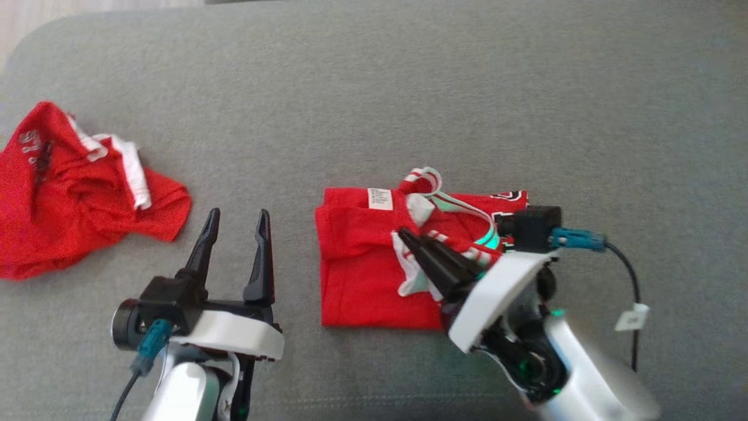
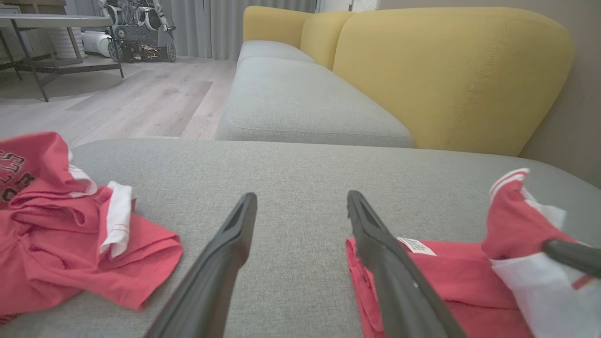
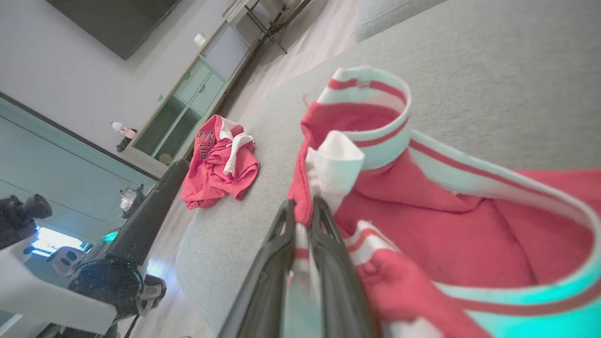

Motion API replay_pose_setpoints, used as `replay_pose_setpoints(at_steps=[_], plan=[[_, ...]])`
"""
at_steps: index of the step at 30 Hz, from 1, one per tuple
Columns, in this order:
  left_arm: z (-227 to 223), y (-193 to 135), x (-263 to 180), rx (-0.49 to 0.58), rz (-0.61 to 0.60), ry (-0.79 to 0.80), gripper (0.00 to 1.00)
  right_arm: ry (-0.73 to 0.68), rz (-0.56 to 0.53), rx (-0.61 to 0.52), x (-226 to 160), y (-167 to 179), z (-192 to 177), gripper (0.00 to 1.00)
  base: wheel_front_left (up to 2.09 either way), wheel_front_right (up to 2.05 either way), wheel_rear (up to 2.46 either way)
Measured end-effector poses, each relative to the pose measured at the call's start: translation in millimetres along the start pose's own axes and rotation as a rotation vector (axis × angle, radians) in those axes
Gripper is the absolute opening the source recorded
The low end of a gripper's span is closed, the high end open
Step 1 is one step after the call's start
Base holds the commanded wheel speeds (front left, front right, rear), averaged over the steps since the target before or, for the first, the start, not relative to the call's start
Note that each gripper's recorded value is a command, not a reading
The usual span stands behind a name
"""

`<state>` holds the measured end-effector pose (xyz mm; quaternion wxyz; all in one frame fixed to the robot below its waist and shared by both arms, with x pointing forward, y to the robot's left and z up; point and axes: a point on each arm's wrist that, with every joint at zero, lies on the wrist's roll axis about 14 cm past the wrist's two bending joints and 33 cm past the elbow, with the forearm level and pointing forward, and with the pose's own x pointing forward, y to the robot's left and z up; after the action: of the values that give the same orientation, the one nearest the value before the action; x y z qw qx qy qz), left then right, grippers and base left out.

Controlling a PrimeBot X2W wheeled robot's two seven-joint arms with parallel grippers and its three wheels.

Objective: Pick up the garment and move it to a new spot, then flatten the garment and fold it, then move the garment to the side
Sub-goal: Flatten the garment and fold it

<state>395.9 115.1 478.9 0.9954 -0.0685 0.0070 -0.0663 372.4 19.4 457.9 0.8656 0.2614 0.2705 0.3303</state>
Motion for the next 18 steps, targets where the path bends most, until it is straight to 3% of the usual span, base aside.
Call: replay_pose_setpoints(at_steps=[10, 11, 12, 18], plan=[[-9, 15, 0, -0.003, 0.055, 0.024, 1.0, 0.058, 0.069, -0.043, 47, 5, -23, 0.0, 0.0, 0.0, 0.0], [-9, 16, 0, 0.001, 0.056, 0.026, 1.0, 0.057, 0.076, -0.055, 49, 7, -24, 0.4, 0.0, 0.0, 0.0], [-10, 16, 1, 0.001, 0.057, 0.028, 1.0, 0.058, 0.084, -0.079, 51, 8, -26, 1.0, 0.0, 0.0, 0.0], [-12, 13, 3, 0.003, 0.045, 0.032, 1.0, -0.065, 0.144, -0.176, 51, 22, -2, 1.0, 0.0, 0.0, 0.0]])
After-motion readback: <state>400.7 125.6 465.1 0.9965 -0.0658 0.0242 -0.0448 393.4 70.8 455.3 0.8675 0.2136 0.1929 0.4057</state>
